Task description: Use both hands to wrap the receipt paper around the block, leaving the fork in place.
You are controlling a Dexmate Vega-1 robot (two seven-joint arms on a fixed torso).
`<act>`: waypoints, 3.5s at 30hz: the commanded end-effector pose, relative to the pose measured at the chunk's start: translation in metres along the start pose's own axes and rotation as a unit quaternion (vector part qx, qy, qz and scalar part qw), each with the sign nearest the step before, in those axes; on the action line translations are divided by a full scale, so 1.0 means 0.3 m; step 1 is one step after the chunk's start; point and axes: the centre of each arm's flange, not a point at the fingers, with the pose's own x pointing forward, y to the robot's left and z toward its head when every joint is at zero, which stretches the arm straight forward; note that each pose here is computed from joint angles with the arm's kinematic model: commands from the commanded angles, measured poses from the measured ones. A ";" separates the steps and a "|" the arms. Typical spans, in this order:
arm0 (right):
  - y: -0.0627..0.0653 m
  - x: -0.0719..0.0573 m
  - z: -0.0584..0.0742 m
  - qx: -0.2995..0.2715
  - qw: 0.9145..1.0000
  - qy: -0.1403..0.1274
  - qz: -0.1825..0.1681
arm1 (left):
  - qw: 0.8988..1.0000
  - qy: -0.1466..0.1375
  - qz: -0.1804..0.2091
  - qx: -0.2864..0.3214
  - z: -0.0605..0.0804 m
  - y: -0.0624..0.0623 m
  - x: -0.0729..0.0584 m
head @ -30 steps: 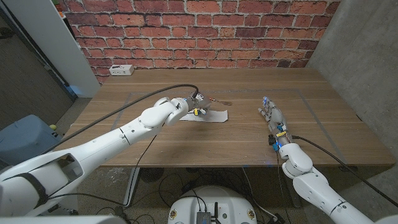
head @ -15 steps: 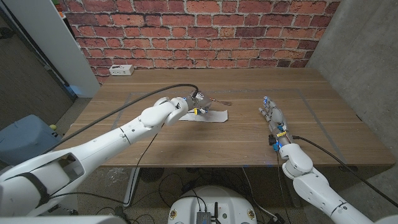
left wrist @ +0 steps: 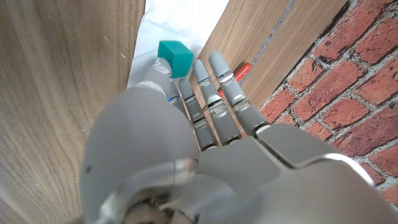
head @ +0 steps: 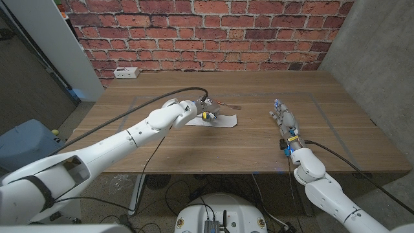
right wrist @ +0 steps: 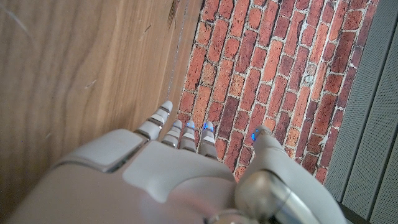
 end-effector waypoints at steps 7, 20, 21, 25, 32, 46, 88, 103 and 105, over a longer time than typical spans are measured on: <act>0.001 0.017 0.006 -0.003 1.000 -0.001 0.001 | 0.999 0.015 -0.001 0.029 -0.005 0.008 0.003; 0.036 0.046 0.049 -0.086 0.996 0.024 0.010 | 0.999 0.023 0.047 0.008 -0.027 0.037 -0.056; 0.042 0.048 0.054 -0.097 0.995 0.026 0.010 | 0.999 0.024 0.049 0.003 -0.029 0.036 -0.060; 0.065 0.059 0.075 -0.134 0.990 0.036 0.009 | 0.998 0.024 0.058 -0.024 -0.047 0.032 -0.076; 0.120 0.079 0.115 -0.215 0.975 0.061 0.020 | 0.993 0.054 0.086 -0.066 -0.076 0.019 -0.109; 0.243 0.108 0.150 -0.349 0.930 0.086 0.074 | 0.973 0.140 0.105 -0.153 -0.133 -0.021 -0.173; 0.517 0.103 0.181 -0.558 0.807 0.096 0.168 | 0.906 0.348 0.060 -0.235 -0.198 -0.193 -0.302; 0.569 0.120 0.148 -0.583 0.777 0.120 0.206 | 0.874 0.400 0.028 -0.275 -0.224 -0.244 -0.324; 0.575 0.122 0.143 -0.585 0.775 0.122 0.208 | 0.868 0.409 0.027 -0.280 -0.226 -0.248 -0.326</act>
